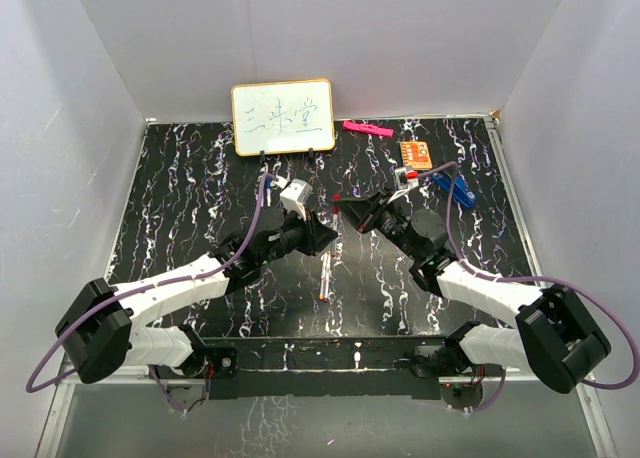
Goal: Insert the pens into the pen caps
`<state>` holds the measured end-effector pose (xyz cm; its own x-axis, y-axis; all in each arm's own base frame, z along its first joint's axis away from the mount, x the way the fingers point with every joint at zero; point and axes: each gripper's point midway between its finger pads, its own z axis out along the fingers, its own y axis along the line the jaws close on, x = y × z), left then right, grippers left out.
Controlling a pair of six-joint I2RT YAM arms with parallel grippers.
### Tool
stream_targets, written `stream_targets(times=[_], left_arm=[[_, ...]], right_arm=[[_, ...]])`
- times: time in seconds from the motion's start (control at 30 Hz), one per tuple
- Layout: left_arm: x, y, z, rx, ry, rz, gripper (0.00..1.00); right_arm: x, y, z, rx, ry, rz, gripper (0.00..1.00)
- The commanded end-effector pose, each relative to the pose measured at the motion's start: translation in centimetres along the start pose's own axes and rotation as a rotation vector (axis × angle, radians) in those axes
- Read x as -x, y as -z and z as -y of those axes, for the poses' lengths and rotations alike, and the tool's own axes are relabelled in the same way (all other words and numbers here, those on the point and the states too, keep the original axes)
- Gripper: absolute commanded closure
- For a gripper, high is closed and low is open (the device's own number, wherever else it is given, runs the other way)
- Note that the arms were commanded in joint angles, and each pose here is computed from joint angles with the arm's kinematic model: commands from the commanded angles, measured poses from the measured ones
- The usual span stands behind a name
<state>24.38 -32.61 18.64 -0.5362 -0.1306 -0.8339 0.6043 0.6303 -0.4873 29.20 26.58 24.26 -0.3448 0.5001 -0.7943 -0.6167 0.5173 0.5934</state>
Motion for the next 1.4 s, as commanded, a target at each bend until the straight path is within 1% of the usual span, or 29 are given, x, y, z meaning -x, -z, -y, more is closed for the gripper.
stream_targets(times=[0.0, 0.27, 0.57, 0.8, 1.1, 1.37], left_arm=[[6.7, 0.3, 2.0, -0.031, -0.045, 0.197, 1.0], [8.3, 0.3, 1.6, -0.011, -0.042, 0.249, 1.0], [12.5, 1.5, -0.4, 0.044, -0.009, 0.39, 1.0], [14.9, 3.3, -2.1, 0.086, 0.0, 0.47, 1.0], [15.8, 3.9, -2.3, 0.082, 0.003, 0.498, 1.0], [16.3, 4.3, -3.1, 0.113, -0.009, 0.523, 1.0]], right_arm=[[-3.4, 0.8, 0.2, 0.006, 0.027, -0.144, 1.0], [-5.4, 0.6, 0.7, -0.005, 0.031, -0.221, 1.0], [-10.6, 0.4, 1.5, -0.096, 0.118, -0.41, 1.0], [-13.0, 1.2, 3.2, -0.183, 0.14, -0.485, 1.0], [-15.6, 1.2, 4.2, -0.234, 0.158, -0.565, 1.0], [-18.6, 1.5, 4.6, -0.252, 0.17, -0.673, 1.0]])
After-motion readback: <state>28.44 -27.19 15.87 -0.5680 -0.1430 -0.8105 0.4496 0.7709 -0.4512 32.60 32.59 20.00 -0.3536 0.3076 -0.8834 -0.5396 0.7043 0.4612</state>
